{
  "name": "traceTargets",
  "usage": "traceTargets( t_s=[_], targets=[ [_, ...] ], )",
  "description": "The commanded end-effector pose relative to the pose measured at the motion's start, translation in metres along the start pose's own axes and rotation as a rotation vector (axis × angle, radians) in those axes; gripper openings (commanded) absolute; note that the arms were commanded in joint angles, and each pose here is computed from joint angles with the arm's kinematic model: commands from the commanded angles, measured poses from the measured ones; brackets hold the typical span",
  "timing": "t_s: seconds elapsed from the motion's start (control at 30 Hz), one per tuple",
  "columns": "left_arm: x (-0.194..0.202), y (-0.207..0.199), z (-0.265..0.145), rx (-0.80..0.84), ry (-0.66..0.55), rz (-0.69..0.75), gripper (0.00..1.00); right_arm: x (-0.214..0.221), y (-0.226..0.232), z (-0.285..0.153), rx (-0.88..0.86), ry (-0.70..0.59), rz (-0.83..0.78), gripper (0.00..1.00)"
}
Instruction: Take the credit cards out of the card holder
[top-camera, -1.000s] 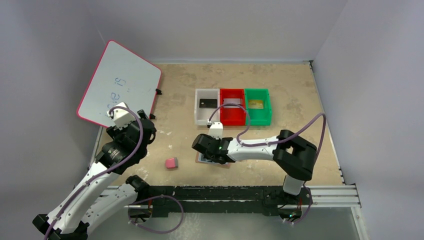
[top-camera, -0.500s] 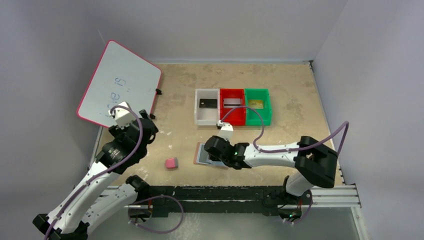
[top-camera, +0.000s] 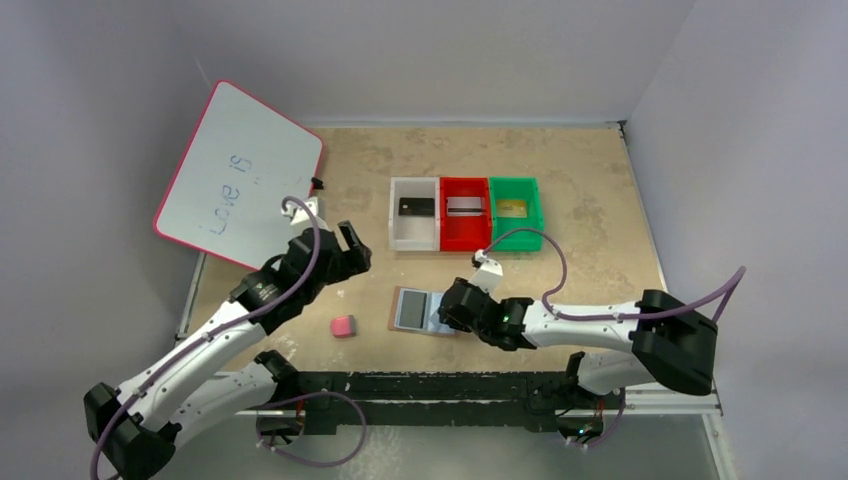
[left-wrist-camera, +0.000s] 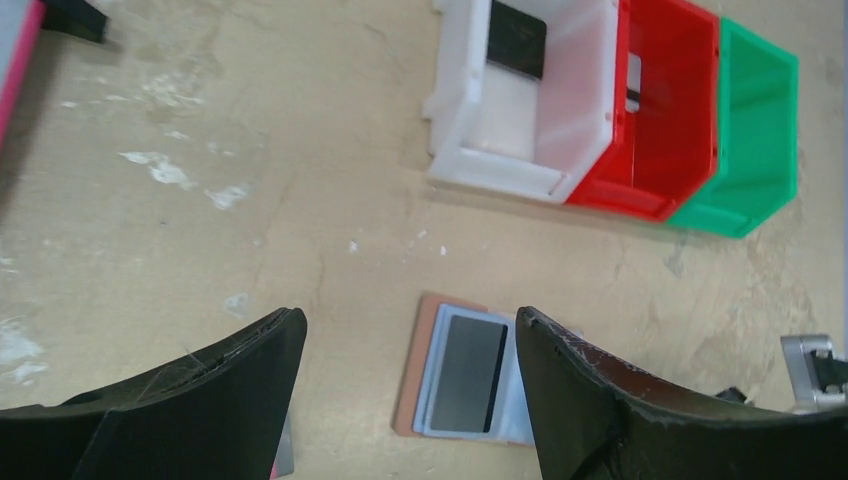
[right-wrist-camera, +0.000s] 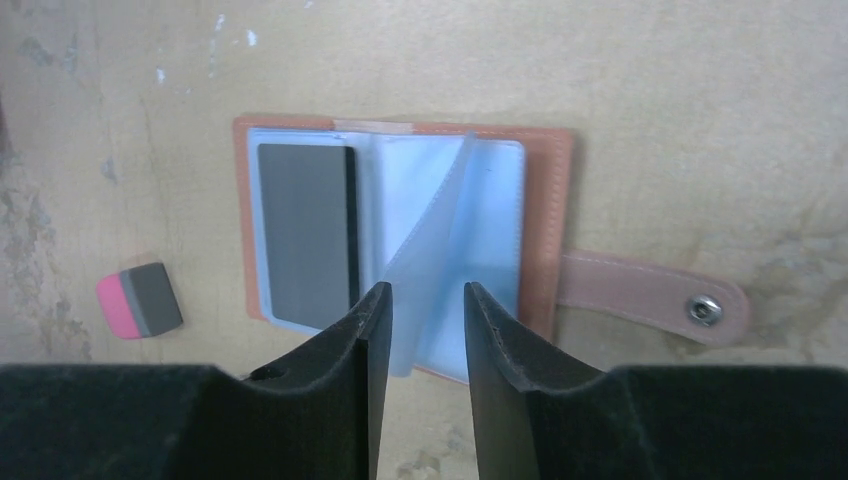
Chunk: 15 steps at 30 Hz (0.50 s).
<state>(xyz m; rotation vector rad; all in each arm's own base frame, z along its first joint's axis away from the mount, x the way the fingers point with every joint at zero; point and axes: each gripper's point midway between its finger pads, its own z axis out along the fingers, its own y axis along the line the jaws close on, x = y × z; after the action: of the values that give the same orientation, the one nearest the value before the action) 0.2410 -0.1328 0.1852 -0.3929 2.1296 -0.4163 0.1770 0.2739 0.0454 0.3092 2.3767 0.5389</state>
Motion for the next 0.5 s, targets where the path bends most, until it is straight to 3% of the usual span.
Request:
traceTargets(
  t_s=[0.0, 0.3, 0.47],
  targets=[
    [0.015, -0.040, 0.005, 0.122, 0.012, 0.011, 0.77, -0.009, -0.027, -0.006, 0.094, -0.051, 0.104, 0.38],
    [0.057, -0.060, 0.022, 0.090, 0.082, 0.114, 0.76, -0.035, -0.043, -0.031, 0.140, -0.138, 0.199, 0.41],
    [0.068, -0.063, 0.026, 0.101, 0.103, 0.134, 0.71, -0.050, -0.015, -0.041, -0.006, -0.162, 0.185, 0.41]
  ],
)
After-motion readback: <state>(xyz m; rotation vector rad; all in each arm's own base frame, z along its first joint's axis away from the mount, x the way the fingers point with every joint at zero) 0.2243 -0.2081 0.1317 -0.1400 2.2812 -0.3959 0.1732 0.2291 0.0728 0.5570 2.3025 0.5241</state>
